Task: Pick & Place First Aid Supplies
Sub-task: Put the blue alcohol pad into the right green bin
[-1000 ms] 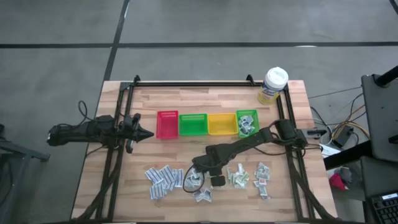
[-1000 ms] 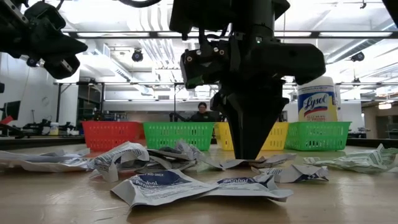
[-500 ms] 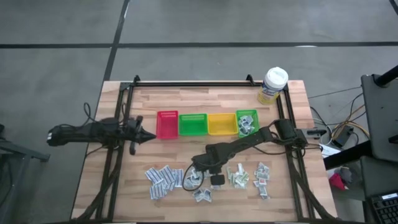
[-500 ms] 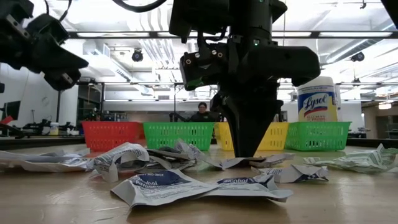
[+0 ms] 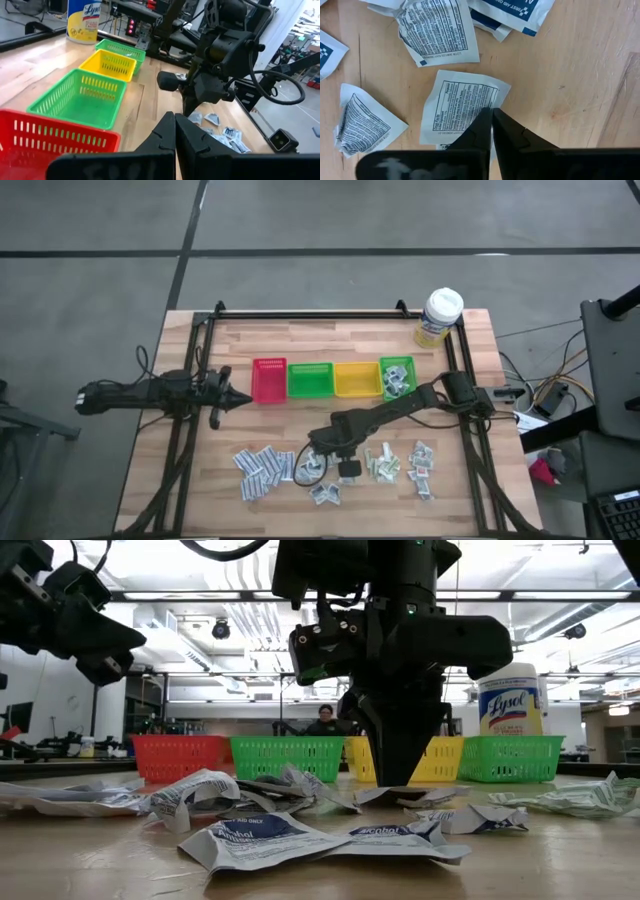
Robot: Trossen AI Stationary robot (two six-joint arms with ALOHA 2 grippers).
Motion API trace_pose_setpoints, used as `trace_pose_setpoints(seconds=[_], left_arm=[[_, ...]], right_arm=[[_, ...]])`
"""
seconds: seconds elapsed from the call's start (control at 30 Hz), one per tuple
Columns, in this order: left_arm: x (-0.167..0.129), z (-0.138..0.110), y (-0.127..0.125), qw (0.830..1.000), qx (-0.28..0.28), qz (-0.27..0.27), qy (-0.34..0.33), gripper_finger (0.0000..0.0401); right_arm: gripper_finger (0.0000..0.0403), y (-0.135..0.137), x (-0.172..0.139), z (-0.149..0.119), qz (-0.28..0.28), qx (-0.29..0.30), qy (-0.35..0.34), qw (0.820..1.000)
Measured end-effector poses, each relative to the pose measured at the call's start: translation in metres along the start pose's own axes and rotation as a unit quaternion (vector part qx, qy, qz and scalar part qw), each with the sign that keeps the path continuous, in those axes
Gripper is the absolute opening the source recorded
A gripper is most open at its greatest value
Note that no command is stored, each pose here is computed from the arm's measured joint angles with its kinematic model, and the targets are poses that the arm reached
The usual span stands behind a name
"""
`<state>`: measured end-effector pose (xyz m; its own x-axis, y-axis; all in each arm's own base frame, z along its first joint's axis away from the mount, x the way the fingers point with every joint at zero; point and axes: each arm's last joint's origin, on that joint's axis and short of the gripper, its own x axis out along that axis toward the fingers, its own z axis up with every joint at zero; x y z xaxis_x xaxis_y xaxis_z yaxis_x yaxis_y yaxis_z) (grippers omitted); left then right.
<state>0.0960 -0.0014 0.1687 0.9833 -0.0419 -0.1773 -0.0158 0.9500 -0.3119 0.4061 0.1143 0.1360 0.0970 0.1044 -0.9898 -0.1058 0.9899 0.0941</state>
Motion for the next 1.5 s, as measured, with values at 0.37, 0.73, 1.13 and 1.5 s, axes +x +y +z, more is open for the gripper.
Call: trace_pose_setpoints(seconds=[0.37, 0.73, 1.13, 1.5], left_arm=[[0.001, -0.002, 0.001, 1.000, 0.011, 0.001, 0.002, 0.0000], [0.001, -0.002, 0.001, 1.000, 0.016, 0.001, 0.003, 0.0000], [0.001, -0.002, 0.001, 1.000, 0.016, 0.001, 0.003, 0.0000], [0.001, -0.002, 0.001, 1.000, 0.016, 0.001, 0.003, 0.0000]], right_arm=[[0.0008, 0.000, -0.006, 0.000, -0.012, -0.003, -0.008, 1.000], [0.0008, 0.001, -0.013, 0.001, -0.012, -0.005, -0.016, 1.000], [0.0008, 0.002, -0.034, -0.002, -0.009, -0.008, -0.029, 1.000], [0.0008, -0.001, -0.079, -0.023, -0.029, 0.031, -0.001, 0.999]])
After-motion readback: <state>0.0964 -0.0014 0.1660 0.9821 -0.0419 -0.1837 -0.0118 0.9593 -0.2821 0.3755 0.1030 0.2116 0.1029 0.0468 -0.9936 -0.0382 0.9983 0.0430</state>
